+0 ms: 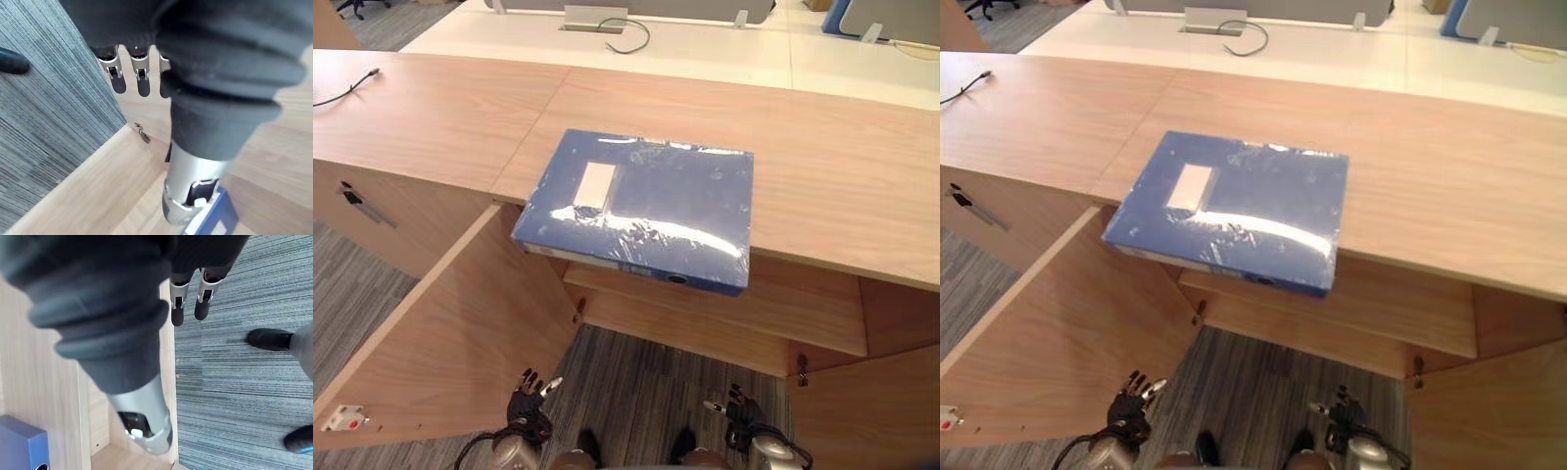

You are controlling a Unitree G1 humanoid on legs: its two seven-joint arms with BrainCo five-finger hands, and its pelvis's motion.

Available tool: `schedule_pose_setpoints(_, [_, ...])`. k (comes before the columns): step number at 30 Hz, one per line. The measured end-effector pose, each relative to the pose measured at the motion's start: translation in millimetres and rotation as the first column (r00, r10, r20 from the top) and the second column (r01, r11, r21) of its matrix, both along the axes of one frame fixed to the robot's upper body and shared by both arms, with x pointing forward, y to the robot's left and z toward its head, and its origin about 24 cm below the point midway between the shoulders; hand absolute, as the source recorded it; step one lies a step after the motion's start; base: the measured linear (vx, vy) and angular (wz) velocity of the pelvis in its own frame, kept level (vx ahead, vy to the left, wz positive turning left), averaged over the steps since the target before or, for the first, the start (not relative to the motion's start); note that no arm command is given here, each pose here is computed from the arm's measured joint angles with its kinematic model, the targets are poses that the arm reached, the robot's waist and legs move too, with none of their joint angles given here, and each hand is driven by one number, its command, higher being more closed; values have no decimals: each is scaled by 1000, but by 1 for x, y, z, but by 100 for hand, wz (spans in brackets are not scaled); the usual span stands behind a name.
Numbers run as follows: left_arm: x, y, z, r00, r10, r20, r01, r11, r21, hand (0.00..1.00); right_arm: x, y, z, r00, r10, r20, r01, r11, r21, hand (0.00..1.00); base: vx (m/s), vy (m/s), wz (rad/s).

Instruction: Walk over to the cabinet, pick up the folder, carry it to the office cabinet, place the folder inside the office cabinet, then close the office cabinet door

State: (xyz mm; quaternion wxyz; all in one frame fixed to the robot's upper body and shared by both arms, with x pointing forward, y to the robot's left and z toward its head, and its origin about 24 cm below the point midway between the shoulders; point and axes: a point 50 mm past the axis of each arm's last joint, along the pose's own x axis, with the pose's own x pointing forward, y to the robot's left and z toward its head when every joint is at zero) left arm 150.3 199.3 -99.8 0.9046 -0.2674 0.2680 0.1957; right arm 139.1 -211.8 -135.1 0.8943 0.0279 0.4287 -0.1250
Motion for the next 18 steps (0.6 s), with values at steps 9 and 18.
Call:
schedule_pose_setpoints(9, [43,-24,73,899,63,434,12,986,-168,0,-9,1,-10,991,91,-96,-95,995,-40,0,-1,-12,11])
schedule_pose_setpoints(18, [41,-25,130,867,-49,496,-171,906,387,0,-10,37,-13,985,152,-78,-154,988,-11,0,-77,28,14])
